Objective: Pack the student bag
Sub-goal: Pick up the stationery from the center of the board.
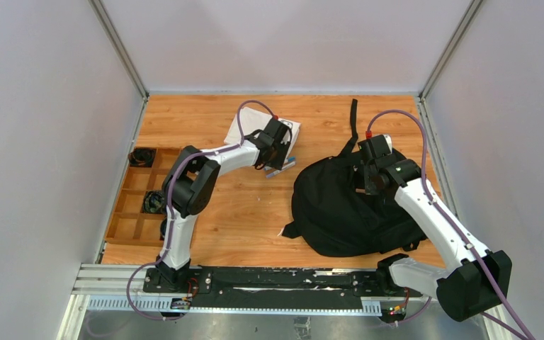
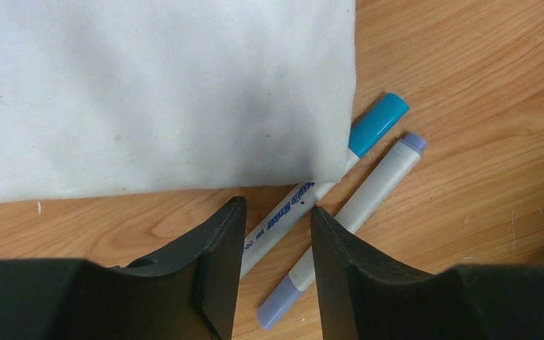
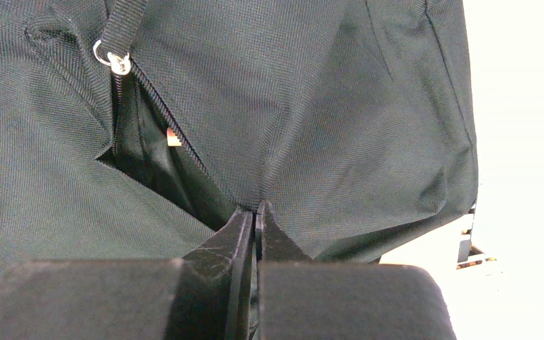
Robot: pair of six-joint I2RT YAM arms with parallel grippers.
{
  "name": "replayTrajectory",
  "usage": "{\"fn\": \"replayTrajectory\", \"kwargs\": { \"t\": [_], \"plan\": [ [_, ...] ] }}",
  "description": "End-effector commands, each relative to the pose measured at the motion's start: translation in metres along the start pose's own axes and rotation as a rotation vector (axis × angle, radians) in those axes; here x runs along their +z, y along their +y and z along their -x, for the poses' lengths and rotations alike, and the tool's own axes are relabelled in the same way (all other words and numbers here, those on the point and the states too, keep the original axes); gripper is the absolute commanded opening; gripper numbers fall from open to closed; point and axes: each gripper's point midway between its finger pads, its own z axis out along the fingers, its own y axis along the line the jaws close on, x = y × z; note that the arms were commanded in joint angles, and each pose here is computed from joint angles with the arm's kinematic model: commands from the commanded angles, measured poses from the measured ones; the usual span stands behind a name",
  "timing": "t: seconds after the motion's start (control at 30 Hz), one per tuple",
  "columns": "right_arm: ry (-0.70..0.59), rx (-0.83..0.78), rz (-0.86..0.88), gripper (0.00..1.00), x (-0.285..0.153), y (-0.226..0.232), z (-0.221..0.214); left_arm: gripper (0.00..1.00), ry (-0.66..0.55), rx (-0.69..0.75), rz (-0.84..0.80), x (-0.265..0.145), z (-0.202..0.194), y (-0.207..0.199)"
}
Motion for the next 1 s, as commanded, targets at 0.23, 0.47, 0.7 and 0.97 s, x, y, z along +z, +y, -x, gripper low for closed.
{"fn": "replayTrajectory", "kwargs": {
  "t": [0.23, 0.47, 0.7, 0.97],
  "plan": [
    [0.032, -0.004, -0.039, 0.00, -0.002, -0.011, -0.006, 0.42, 0.048, 0.049, -0.117, 0.002, -0.019, -0.014],
    [0.028, 0.002, -0.041, 0.00, -0.003, -0.012, -0.006, 0.37, 0.090, 0.067, -0.220, -0.001, -0.028, -0.030],
    [0.027, 0.000, -0.042, 0.00, -0.003, -0.012, -0.006, 0.35, 0.120, 0.068, -0.237, -0.004, -0.043, -0.033],
    [0.025, 0.001, -0.040, 0.00, -0.003, -0.011, -0.005, 0.31, 0.138, 0.089, -0.190, -0.003, -0.054, -0.028]
  ]
}}
